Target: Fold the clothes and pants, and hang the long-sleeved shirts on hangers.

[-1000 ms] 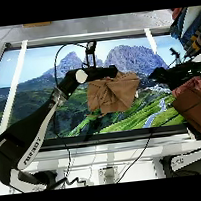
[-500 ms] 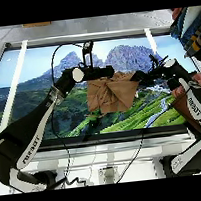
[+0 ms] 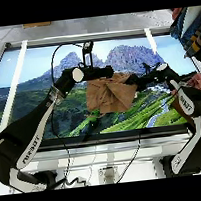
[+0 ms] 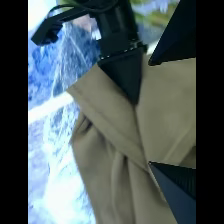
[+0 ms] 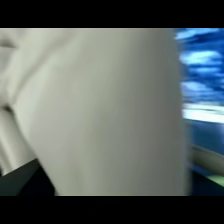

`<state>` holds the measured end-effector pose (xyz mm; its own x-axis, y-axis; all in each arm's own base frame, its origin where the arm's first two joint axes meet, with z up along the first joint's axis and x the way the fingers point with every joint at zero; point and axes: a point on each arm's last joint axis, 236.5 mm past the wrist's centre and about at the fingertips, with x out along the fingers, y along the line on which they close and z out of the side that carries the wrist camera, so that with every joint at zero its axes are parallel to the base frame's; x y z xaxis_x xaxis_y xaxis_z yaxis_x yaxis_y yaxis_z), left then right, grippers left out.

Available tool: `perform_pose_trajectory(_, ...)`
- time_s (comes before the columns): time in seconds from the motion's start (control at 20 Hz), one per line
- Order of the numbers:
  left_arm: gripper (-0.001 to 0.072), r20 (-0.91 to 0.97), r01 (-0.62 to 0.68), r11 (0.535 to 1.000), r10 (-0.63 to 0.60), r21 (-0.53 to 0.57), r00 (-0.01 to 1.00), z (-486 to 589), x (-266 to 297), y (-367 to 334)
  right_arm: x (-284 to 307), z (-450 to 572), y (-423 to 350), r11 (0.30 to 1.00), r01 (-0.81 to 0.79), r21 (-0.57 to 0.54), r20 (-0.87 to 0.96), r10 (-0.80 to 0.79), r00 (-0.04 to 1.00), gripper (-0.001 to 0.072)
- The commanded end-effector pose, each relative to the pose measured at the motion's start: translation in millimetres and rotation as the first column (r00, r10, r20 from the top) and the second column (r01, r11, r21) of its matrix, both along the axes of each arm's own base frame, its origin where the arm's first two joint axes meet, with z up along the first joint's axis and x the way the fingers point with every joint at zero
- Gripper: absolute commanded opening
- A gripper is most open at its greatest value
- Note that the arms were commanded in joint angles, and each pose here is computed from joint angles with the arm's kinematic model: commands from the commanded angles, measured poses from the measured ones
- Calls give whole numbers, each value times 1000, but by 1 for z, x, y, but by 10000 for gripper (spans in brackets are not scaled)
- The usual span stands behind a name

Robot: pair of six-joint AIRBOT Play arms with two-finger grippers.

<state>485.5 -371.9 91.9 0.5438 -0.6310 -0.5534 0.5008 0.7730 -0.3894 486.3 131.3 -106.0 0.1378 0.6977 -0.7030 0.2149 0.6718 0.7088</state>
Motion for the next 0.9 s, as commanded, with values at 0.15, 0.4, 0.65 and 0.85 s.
perform_pose_trajectory(0.15,291,76,-17,980,1,199,997,-4,14,47,8,27,108,978,4,207,38,-12,999,32)
perform_pose_trajectory(0.4,216,153,-92,971,58,222,986,56,15,102,43,156,110,889,-80,451,380,-110,919,26)
perform_pose_trajectory(0.65,217,315,-184,955,106,232,943,149,-9,156,48,301,-11,902,-23,431,626,-280,728,27)
perform_pose_trajectory(0.85,217,424,-214,964,129,159,897,217,-42,172,5,381,-129,909,148,390,683,-393,615,27)
